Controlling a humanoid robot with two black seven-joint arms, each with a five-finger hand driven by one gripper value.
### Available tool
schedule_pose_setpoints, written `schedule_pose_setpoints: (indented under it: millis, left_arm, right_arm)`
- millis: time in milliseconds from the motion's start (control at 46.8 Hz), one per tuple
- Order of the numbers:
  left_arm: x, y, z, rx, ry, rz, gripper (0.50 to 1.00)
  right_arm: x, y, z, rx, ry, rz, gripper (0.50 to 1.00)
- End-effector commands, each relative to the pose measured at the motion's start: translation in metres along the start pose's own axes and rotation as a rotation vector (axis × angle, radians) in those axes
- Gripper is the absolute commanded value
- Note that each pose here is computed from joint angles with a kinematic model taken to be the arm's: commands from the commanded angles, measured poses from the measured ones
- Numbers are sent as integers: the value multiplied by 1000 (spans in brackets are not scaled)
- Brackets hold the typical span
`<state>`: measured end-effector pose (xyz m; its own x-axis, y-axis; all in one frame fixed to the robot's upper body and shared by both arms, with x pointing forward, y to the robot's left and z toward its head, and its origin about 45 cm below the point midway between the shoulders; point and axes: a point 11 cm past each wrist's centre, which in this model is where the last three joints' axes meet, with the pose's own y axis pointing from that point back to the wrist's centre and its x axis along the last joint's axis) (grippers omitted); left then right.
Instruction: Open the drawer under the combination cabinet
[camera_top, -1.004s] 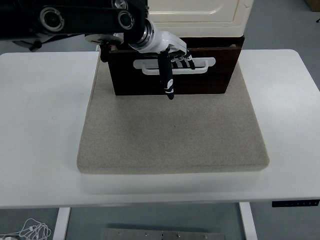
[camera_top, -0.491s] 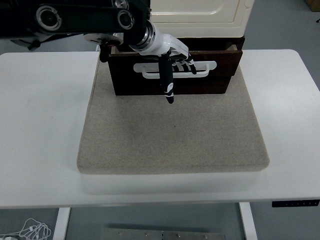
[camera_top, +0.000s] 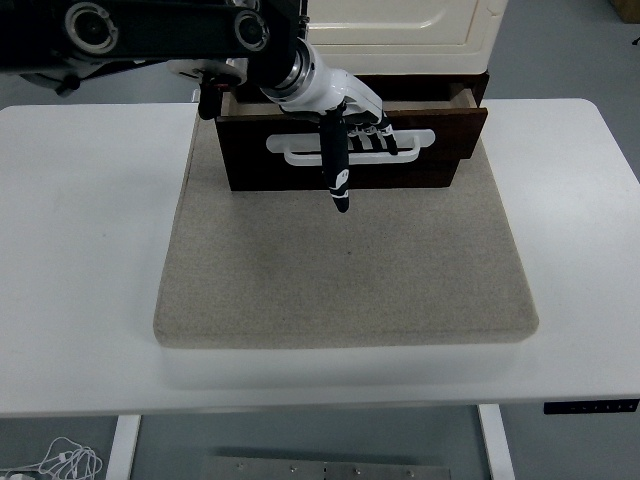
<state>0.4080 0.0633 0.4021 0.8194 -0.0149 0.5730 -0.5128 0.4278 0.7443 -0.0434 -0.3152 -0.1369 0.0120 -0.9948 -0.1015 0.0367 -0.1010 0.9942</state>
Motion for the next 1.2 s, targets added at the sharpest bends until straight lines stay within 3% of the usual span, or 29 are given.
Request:
schedule_pose_setpoints:
  millis: [0,1175]
  left_arm:
    - [-2,2,2,-2,-11,-14,1000]
    - [-6,18,18,-41,-69,-78,1000]
  right_arm:
    - [0,0,-1,1,0,0,926]
    - [0,0,-1,1,-1,0,926]
